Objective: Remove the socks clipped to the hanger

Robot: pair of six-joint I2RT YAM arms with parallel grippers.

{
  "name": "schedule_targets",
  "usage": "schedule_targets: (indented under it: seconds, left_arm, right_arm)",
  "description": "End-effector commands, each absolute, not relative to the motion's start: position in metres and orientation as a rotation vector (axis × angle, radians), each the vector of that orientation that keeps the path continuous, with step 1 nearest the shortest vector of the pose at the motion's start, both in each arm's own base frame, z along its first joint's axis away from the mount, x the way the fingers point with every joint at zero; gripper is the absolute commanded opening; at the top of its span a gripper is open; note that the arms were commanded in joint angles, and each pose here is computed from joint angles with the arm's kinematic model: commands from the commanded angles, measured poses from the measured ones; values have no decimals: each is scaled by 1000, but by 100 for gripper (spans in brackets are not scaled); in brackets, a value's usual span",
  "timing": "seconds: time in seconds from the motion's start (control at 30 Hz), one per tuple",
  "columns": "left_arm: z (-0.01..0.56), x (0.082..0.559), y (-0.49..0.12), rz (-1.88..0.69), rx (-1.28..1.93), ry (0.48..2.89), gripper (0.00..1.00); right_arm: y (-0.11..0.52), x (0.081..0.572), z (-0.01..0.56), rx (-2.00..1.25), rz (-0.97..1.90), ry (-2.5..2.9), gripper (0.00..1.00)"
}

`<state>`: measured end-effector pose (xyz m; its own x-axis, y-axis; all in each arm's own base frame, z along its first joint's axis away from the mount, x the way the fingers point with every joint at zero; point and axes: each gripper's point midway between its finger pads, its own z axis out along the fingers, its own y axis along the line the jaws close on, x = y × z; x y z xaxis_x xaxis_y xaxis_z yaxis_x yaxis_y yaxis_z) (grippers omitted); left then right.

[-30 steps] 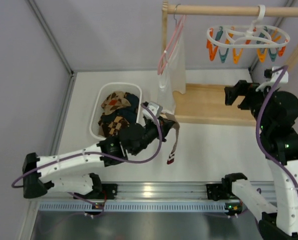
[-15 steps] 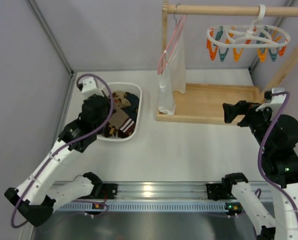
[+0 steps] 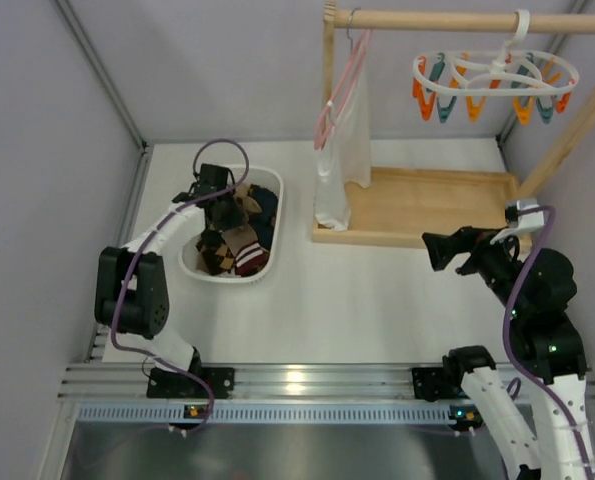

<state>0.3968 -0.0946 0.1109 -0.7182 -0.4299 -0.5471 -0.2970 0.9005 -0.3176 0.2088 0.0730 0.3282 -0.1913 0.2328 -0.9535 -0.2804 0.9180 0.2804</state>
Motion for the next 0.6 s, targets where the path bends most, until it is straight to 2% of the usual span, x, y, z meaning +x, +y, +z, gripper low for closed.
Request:
schedule_targets:
  seconds: [0.0, 0.17, 0.3, 0.37, 0.43, 0.47, 0.57]
  left_arm:
    - [75, 409, -104, -365, -607, 2458, 0]
    - [50, 405, -93, -304, -689, 2466, 0]
    - [89, 405, -89, -321, -663, 2367, 0]
    - [110, 404, -87, -328, -643, 2316, 16]
    - [143, 403, -86, -356, -609, 2241, 37]
    - [166, 400, -85, -380, -594, 2185, 57]
    - [201, 391, -81, -396, -567, 2096, 77]
  right_arm:
    - [96, 195, 349, -88, 639, 1567, 99]
    - [97, 190, 335, -93, 645, 1581, 99]
    - [96, 189, 333, -91, 639, 1584, 99]
    - [96, 190, 331, -90, 639, 1588, 100]
    - [96, 191, 328, -86, 642, 1598, 100]
    - [96, 190, 329, -86, 637, 1593, 99]
    - [90, 193, 324, -61, 606, 1611, 100]
